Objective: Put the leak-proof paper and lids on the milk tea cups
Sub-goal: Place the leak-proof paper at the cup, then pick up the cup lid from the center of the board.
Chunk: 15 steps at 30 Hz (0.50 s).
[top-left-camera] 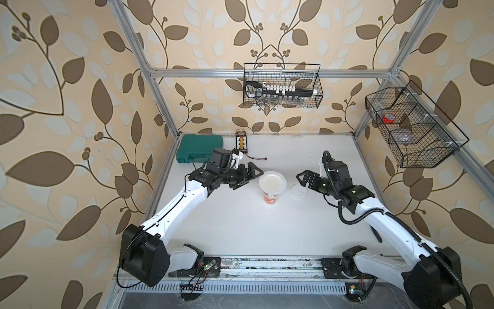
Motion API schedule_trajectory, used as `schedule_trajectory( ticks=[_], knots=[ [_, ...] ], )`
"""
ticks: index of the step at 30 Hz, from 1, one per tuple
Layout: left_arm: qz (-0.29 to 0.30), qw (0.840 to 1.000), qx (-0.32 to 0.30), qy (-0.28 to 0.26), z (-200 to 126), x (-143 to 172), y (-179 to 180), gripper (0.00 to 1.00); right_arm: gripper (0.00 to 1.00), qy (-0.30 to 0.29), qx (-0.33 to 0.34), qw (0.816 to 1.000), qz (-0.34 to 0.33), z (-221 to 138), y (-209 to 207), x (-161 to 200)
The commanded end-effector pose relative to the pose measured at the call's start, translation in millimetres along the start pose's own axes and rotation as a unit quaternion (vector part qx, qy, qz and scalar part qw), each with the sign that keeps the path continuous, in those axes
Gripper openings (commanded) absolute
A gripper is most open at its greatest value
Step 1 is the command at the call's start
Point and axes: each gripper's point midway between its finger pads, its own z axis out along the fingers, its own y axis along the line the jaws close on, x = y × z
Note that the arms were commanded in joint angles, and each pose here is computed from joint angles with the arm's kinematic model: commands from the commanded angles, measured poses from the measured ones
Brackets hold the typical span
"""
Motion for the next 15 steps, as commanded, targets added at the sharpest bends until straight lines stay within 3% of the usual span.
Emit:
schedule_trajectory(
  ticks=[1, 8, 15],
  knots=[
    [0.024, 0.999, 0.007, -0.023, -25, -13, -15, 0.99, 0.97, 0.036, 0.084, 0.995, -0.036, 8, -27, 11],
    [0.028, 0.998, -0.005, -0.049, -46, -27, -16, 0.99, 0.94, 0.100, 0.179, 0.974, -0.095, 39, -44, 27],
    [0.047, 0.996, -0.035, -0.071, -59, -32, -10, 0.99, 0.89, 0.138, 0.191, 0.966, -0.109, 67, -51, 42]
  ],
)
